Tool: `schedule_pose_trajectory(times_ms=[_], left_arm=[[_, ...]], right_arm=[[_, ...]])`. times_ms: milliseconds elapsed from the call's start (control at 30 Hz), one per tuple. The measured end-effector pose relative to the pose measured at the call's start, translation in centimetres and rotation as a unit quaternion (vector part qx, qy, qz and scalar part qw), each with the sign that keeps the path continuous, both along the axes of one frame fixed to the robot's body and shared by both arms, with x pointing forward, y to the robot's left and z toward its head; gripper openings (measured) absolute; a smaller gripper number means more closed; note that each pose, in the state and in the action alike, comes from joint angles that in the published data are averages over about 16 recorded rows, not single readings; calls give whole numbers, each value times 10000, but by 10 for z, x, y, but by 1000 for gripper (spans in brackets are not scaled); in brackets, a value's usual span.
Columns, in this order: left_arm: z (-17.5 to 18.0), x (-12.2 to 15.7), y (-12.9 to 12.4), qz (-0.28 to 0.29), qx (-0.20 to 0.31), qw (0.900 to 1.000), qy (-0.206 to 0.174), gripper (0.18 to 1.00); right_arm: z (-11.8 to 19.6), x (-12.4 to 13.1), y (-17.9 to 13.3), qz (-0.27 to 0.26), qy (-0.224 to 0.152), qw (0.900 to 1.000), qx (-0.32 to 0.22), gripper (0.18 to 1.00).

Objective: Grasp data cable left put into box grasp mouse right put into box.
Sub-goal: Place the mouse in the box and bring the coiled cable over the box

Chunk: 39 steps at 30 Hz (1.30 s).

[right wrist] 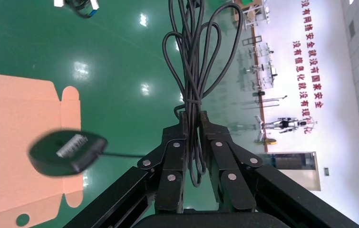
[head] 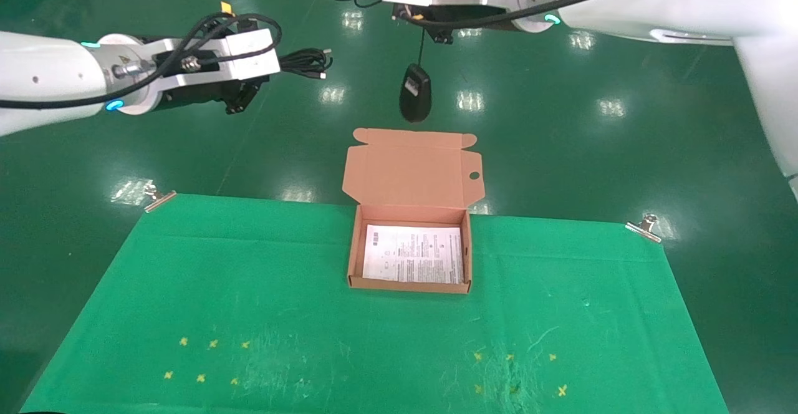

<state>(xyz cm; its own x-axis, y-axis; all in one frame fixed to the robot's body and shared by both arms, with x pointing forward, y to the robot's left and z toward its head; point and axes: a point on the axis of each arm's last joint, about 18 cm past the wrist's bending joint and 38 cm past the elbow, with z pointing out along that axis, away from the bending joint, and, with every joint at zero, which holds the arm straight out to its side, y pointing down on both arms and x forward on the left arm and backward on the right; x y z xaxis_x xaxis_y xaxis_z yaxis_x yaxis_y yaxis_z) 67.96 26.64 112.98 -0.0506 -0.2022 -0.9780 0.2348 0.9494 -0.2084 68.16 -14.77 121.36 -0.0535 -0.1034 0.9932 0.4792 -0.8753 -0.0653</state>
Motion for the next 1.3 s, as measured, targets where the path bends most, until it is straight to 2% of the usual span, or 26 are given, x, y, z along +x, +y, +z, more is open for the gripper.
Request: schedule_pose_trajectory(times_ms=[300, 700, 1300], left_arm=[[-16, 2, 15, 227, 40, 9996, 188, 267], [-38, 1, 37, 742, 139, 9965, 354, 267], [-43, -2, 38, 897, 150, 9953, 340, 266]], right_arm=[[-18, 9, 4, 20, 146, 9999, -71, 220], [-70, 25, 23, 146, 643, 9975, -249, 220], [-149, 41, 50, 279, 1387, 9893, -367, 220]])
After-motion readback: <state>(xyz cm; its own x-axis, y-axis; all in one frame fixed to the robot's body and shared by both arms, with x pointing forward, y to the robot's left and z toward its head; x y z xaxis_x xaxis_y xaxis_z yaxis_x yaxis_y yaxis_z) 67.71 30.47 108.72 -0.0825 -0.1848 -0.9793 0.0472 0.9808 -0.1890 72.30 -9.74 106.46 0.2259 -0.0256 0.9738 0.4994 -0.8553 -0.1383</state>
